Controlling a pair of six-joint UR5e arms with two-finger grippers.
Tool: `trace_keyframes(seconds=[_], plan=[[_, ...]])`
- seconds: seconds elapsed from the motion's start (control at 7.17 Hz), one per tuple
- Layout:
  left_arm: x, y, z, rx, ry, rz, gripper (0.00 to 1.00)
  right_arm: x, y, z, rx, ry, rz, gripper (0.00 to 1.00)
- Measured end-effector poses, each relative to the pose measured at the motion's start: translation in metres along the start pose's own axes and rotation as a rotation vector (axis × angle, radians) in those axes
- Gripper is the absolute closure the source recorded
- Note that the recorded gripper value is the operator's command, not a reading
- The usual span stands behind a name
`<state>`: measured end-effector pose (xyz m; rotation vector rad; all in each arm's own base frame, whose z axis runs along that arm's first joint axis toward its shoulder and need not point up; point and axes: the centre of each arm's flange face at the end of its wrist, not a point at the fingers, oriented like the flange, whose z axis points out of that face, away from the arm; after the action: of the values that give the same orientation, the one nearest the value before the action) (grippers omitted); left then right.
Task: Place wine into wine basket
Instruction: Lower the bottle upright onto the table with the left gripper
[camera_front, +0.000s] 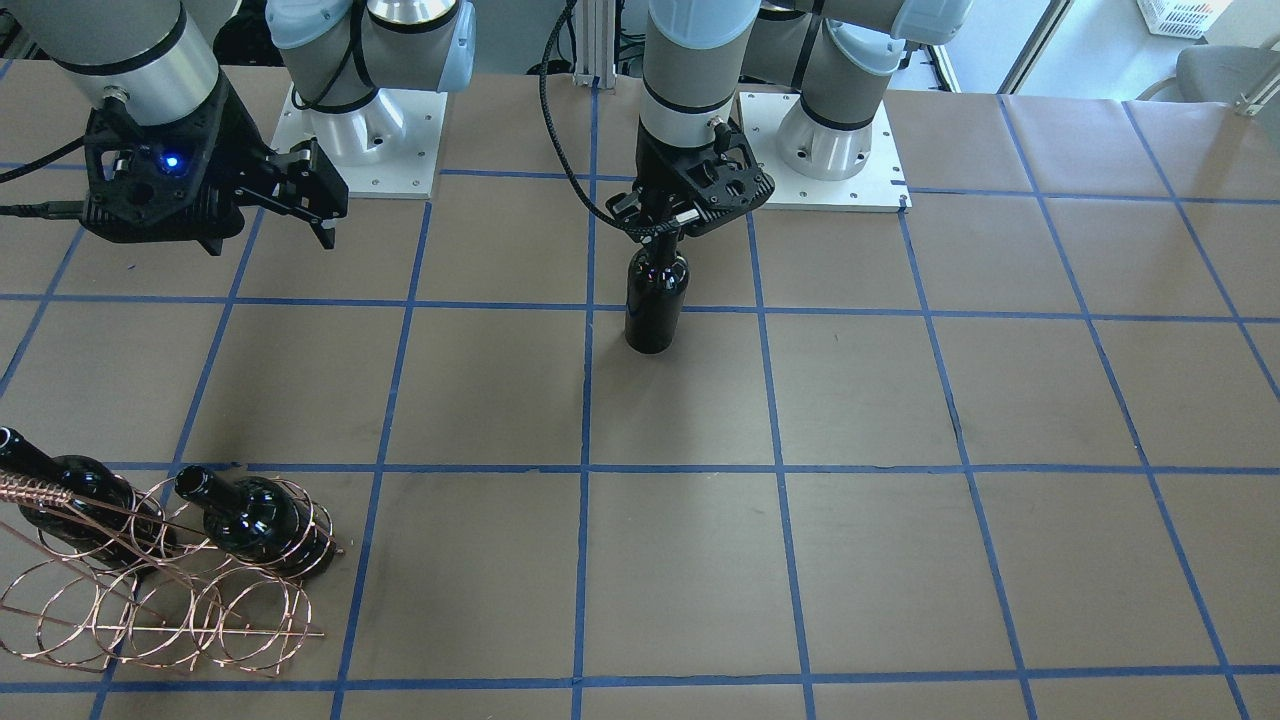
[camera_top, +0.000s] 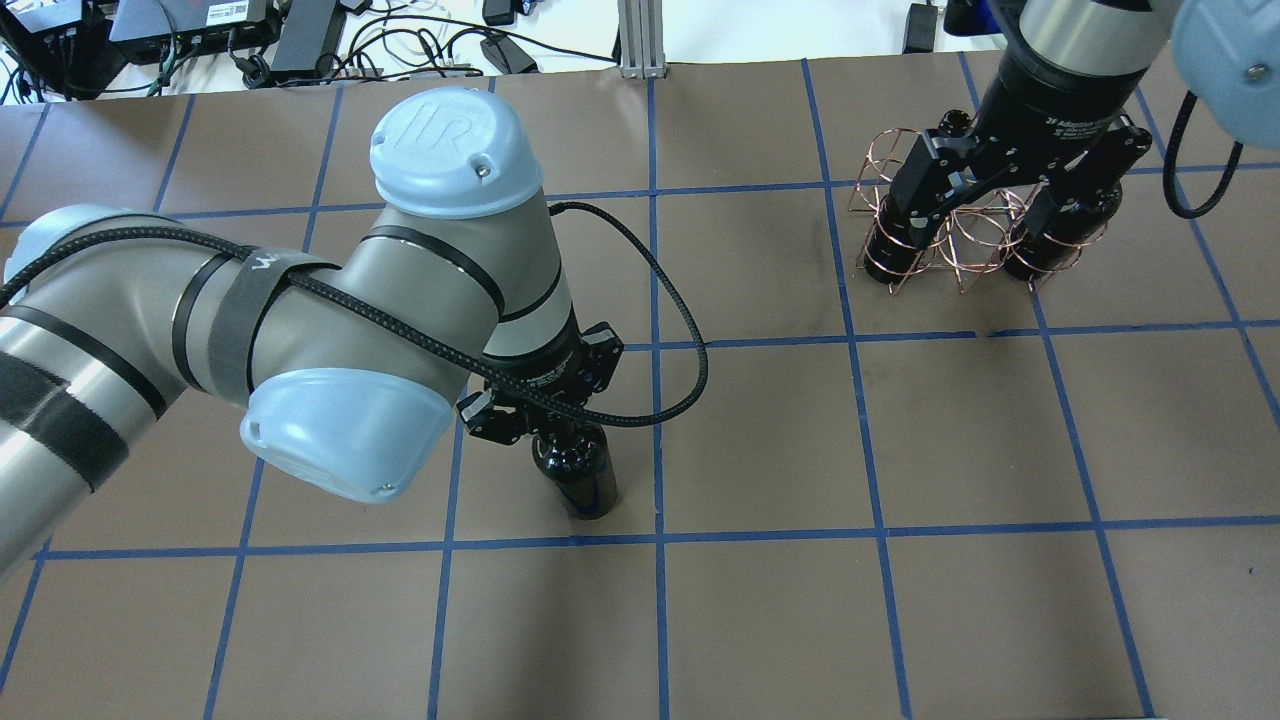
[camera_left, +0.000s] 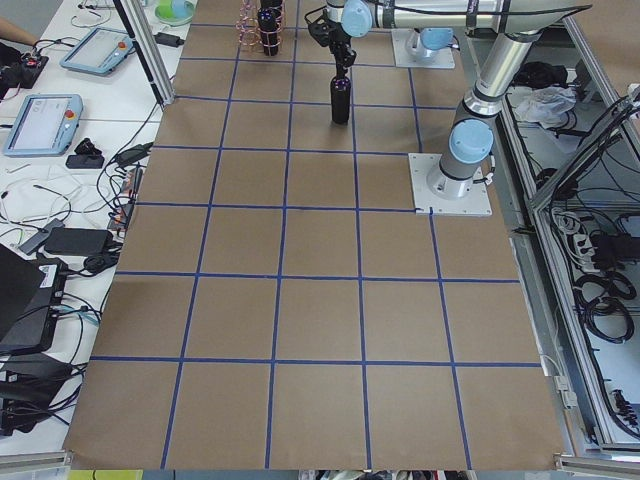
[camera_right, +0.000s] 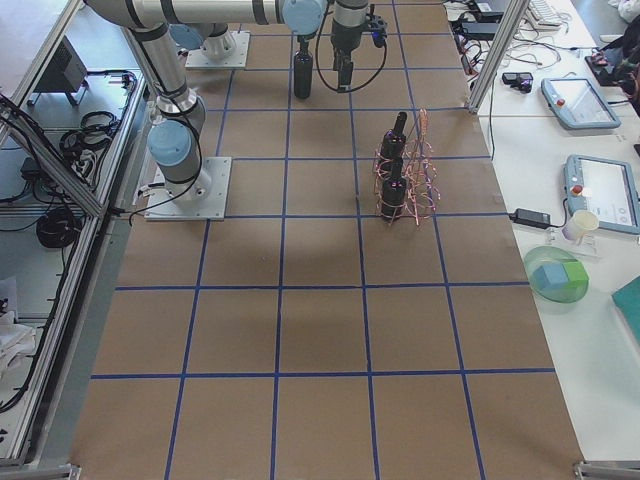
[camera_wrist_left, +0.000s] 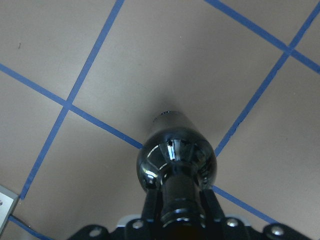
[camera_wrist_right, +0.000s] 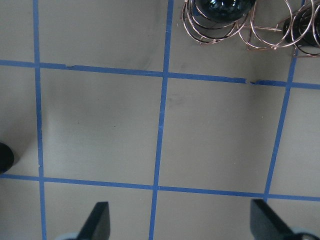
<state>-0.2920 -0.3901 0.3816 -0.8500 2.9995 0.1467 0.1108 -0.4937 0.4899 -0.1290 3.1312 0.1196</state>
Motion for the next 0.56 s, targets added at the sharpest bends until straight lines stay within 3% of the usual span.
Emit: trace_keyframes(seconds=[0.42,0.56], plan=[[-0.0007,0.0005,0.0023,-0.005,-0.004,0.0,0.87,-0.0005,-0.0011,0.0023,-0.005,-0.002,0.115,0.0],[-0.0006,0.0007,0.0026,-0.006,-0.004,0.0,0.81,-0.0004,-0.0012,0.0027,-0.006,-0.003,0.126,0.0]])
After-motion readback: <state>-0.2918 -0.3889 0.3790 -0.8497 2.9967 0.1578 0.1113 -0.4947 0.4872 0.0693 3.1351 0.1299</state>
